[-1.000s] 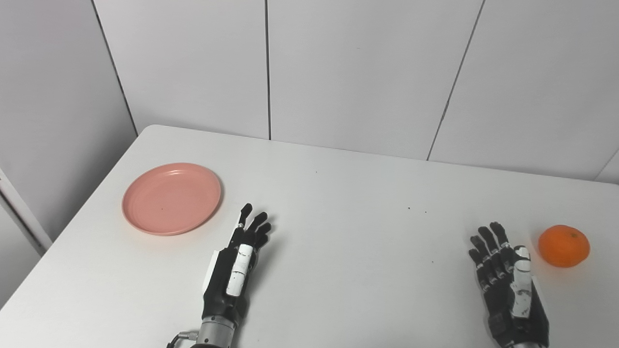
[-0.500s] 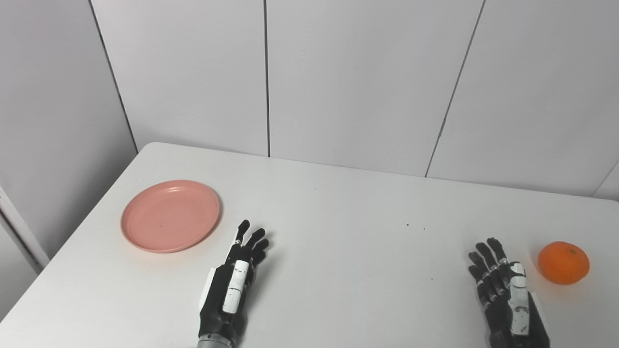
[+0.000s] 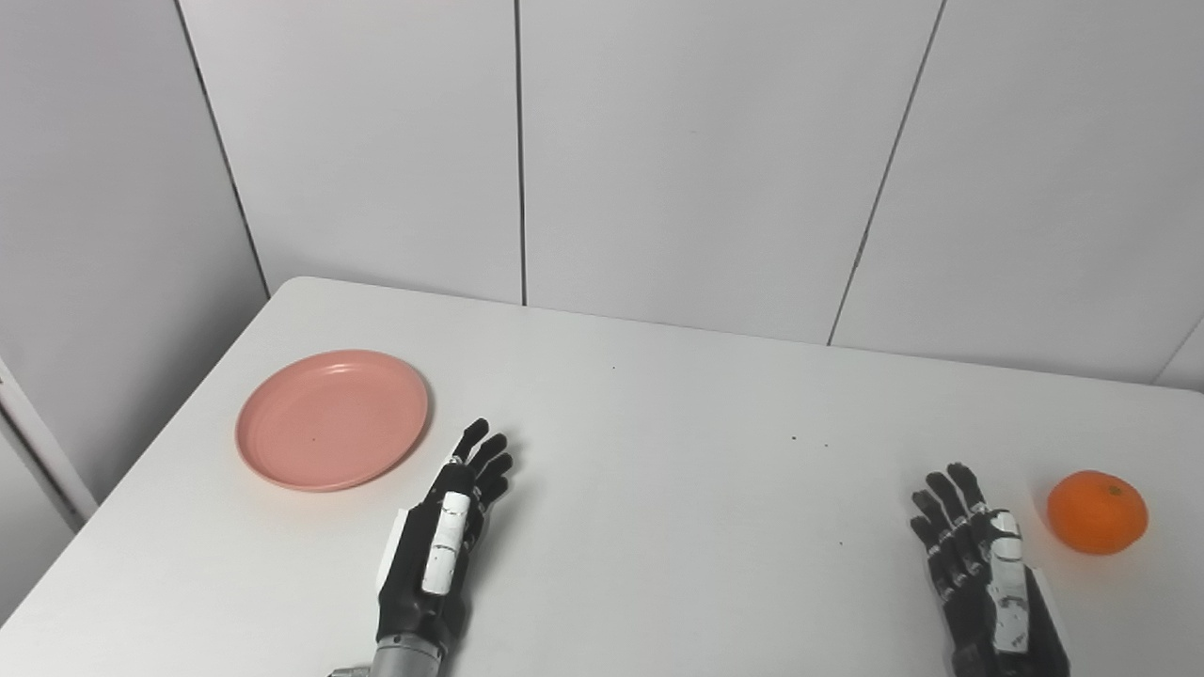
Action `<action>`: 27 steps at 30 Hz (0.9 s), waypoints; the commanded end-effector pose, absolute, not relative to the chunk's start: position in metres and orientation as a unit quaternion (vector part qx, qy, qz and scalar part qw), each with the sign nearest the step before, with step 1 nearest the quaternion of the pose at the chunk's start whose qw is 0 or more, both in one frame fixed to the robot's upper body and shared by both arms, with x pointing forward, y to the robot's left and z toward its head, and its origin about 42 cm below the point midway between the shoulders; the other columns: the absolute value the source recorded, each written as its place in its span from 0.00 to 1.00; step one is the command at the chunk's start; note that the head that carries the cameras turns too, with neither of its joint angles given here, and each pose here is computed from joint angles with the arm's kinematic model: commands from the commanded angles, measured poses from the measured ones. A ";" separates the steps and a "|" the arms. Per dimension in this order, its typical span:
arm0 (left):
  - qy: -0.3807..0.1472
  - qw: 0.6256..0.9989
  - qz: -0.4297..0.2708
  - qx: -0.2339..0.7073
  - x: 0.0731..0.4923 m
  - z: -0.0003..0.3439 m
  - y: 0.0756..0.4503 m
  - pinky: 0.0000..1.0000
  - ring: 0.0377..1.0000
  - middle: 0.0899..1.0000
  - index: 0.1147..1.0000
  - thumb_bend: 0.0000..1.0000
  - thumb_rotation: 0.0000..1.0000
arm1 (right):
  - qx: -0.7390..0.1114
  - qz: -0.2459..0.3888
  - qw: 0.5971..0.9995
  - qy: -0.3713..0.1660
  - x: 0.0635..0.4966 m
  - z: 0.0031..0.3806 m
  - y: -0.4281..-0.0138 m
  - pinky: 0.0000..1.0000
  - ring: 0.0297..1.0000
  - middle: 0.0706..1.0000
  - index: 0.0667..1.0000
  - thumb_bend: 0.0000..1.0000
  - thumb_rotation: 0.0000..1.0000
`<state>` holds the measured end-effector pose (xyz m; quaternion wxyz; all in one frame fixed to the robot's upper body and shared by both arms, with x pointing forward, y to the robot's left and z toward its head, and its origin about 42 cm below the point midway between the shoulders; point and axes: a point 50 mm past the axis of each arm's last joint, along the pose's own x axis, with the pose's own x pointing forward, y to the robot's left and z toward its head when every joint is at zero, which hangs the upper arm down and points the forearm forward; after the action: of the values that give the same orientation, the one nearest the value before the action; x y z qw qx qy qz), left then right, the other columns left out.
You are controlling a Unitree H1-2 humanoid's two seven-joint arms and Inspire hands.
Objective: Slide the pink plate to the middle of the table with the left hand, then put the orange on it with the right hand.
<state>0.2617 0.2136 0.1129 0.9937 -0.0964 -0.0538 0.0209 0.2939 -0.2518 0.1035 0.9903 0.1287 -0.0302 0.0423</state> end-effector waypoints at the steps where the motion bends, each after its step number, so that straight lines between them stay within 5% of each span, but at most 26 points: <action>1: -0.058 0.995 0.021 -0.075 0.262 0.108 0.226 0.91 0.88 0.88 0.86 0.94 0.85 | 0.144 0.020 0.988 0.053 0.260 0.053 -0.252 0.98 0.95 0.94 0.95 0.77 0.92; 9: -0.125 0.990 0.017 -0.064 0.281 0.145 0.239 0.84 0.84 0.84 0.79 0.95 0.83 | 0.146 0.021 0.988 0.051 0.259 0.052 -0.250 0.98 0.95 0.95 0.95 0.76 0.92; 27: -0.202 0.978 -0.002 -0.058 0.321 0.232 0.314 0.87 0.85 0.82 0.80 1.00 0.81 | 0.147 0.019 0.988 0.052 0.259 0.053 -0.251 0.96 0.94 0.94 0.95 0.76 0.92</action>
<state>0.3086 0.3116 0.1960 0.9865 -0.0690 -0.1463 0.0244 0.2918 -0.2540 0.1033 0.9908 0.1261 -0.0301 0.0389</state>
